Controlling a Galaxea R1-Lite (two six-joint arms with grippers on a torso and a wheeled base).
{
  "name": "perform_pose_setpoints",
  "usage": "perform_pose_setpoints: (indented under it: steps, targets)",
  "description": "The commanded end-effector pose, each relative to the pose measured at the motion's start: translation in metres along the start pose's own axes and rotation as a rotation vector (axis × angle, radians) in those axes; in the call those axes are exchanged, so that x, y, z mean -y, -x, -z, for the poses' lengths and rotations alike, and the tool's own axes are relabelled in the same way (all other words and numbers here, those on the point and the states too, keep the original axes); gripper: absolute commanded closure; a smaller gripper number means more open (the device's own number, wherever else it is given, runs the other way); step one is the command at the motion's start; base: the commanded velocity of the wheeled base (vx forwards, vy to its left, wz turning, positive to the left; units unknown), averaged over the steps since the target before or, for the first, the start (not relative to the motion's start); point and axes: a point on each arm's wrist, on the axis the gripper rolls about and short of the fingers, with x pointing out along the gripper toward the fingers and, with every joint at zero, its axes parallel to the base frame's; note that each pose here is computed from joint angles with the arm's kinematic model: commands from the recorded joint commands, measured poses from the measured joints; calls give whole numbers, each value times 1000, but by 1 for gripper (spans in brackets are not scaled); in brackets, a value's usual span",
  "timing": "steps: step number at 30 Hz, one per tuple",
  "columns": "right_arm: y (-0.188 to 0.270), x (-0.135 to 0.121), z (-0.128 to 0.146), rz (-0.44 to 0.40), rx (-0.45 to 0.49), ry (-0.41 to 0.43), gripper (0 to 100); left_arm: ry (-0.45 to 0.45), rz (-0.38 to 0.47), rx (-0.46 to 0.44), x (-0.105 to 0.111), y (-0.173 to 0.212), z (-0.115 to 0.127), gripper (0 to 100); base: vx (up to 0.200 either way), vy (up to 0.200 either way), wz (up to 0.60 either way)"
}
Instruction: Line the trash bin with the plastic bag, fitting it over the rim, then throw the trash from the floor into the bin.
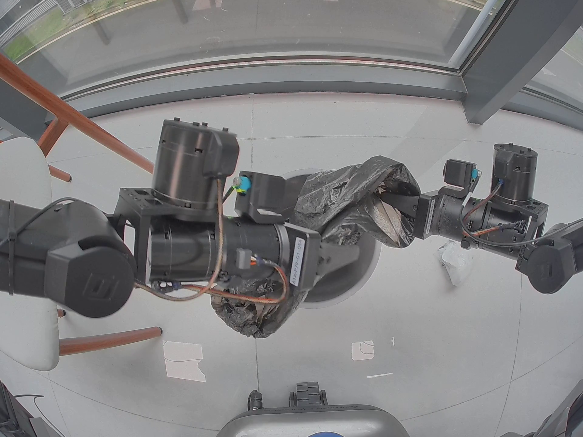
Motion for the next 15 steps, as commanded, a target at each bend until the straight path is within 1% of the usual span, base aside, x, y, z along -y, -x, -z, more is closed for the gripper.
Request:
perform_pose_setpoints:
  steps: [1,3,6,8,9,11,15]
  targets:
    - [8,2,-7,4,23,12,100,39,52,-65,20,-7,18,0,0,0,0]
    - [8,2,-7,2,23,12,100,48,68,-87,26,-9,24,0,0,0,0]
    - [8,3,-6,3,20,13,100,54,70,-91,26,-9,25,0,0,0,0]
    - [10,3,-3,-11,6,13,100,59,69,-100,26,-11,27,0,0,0,0]
    - [13,3,2,-30,-12,24,100,66,58,-116,22,-16,31,0,0,0,0]
    - [15,5,8,-37,-33,38,100,70,48,-117,18,-19,31,0,0,0,0]
    - [16,8,15,-34,-55,62,100,69,27,-57,7,-22,26,0,0,0,0]
